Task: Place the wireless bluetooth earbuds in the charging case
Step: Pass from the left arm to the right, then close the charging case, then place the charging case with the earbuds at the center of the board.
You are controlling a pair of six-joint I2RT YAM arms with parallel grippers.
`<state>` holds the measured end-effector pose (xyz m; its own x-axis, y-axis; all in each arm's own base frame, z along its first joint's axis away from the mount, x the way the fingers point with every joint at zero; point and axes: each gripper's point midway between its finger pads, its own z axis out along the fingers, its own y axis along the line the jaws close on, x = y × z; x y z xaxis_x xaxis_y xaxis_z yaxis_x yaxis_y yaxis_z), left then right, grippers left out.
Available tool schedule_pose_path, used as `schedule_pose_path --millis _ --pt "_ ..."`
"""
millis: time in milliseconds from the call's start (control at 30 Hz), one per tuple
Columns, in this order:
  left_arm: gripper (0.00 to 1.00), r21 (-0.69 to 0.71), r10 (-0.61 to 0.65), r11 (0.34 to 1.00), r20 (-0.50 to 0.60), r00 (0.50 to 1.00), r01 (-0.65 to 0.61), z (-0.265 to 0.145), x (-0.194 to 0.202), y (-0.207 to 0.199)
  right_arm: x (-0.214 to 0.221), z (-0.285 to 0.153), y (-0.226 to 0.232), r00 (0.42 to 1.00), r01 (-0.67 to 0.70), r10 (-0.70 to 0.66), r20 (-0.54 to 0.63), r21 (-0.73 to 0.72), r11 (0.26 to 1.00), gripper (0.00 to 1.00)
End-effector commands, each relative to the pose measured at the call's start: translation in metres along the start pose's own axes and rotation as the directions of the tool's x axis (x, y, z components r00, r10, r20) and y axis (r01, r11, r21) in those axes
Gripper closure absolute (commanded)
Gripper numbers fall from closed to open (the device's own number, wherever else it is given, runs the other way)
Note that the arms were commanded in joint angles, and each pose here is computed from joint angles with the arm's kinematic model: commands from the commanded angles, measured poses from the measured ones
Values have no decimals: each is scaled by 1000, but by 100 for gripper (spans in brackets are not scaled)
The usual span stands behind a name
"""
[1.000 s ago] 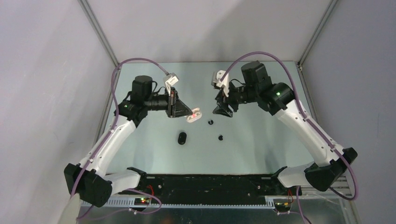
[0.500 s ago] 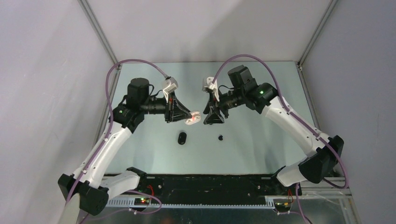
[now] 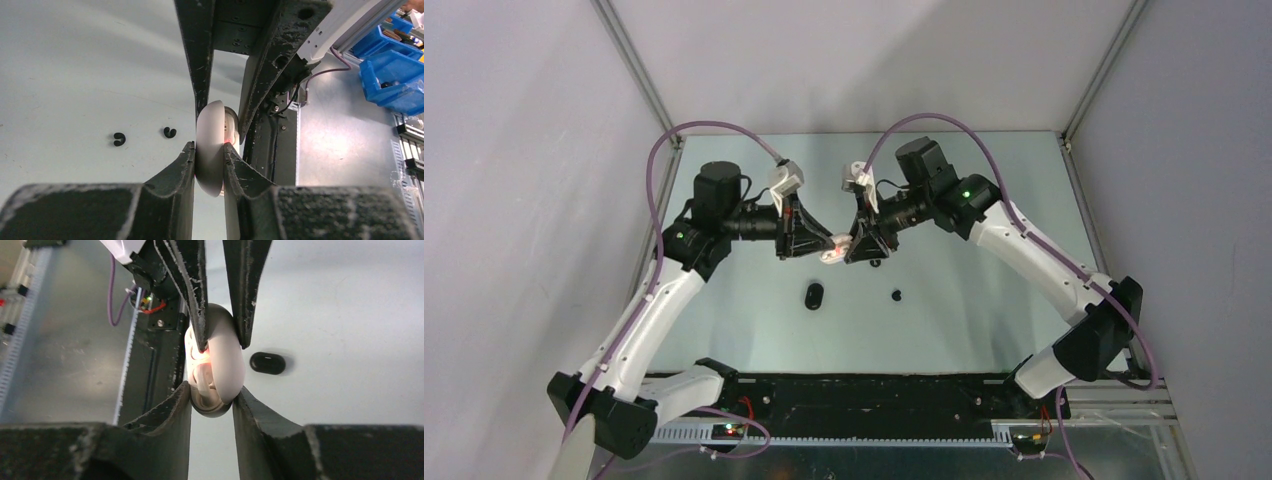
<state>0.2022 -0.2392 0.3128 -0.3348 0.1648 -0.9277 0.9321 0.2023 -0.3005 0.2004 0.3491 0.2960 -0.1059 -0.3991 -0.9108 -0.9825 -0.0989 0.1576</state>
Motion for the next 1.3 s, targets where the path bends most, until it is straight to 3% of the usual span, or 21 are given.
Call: schedule_pose_path --millis 0,67,133,167,233,433,533,633,733,800,900,1033,1133,1267 --pt "100 27 58 998 30 998 -59 -1 -17 -8 -30 -2 -2 996 10 -8 85 -14 1000 73" --pt "98 13 47 999 31 998 -47 -2 -19 -7 -29 -3 -4 996 -13 14 92 -14 1000 80" --pt "82 0 31 1000 34 999 -31 -2 -21 -6 -29 -4 -6 995 -29 30 98 -12 999 85" --pt "69 1 20 1000 35 999 -20 -2 -21 -7 -29 -5 -7 994 -42 43 101 -11 999 89" --pt "57 22 14 1000 36 999 -15 -2 -23 -11 -30 -6 -11 991 -71 71 112 -8 997 94" --pt "37 48 -14 999 29 999 12 -1 -19 -18 -33 -13 -28 962 -219 217 163 -3 976 98" --pt "35 22 25 999 26 999 -25 0 -16 -13 -37 -18 -38 934 -301 298 199 -14 953 97" --pt "37 -129 126 984 7 992 -125 1 -14 10 -42 -24 -50 891 -381 382 246 -55 923 97" --pt "38 -265 238 933 -49 970 -242 -1 -14 34 -42 -26 -52 821 -495 510 257 -127 860 98" --pt "38 -383 286 872 -104 953 -303 -8 -15 56 -37 -26 -54 807 -515 533 255 -136 846 98" --pt "29 -476 336 797 -160 928 -371 -20 -21 73 -16 -26 -62 787 -562 569 237 -104 820 98" --pt "12 -559 324 734 -210 922 -386 -41 -16 84 45 -35 -95 773 -629 594 222 144 764 98" --pt "8 -572 222 752 -246 943 -327 -46 12 85 114 -55 -113 696 -713 687 208 310 629 98" --pt "5 -649 21 737 -255 967 -187 -53 56 96 187 -88 -130 586 -782 771 250 422 458 98"
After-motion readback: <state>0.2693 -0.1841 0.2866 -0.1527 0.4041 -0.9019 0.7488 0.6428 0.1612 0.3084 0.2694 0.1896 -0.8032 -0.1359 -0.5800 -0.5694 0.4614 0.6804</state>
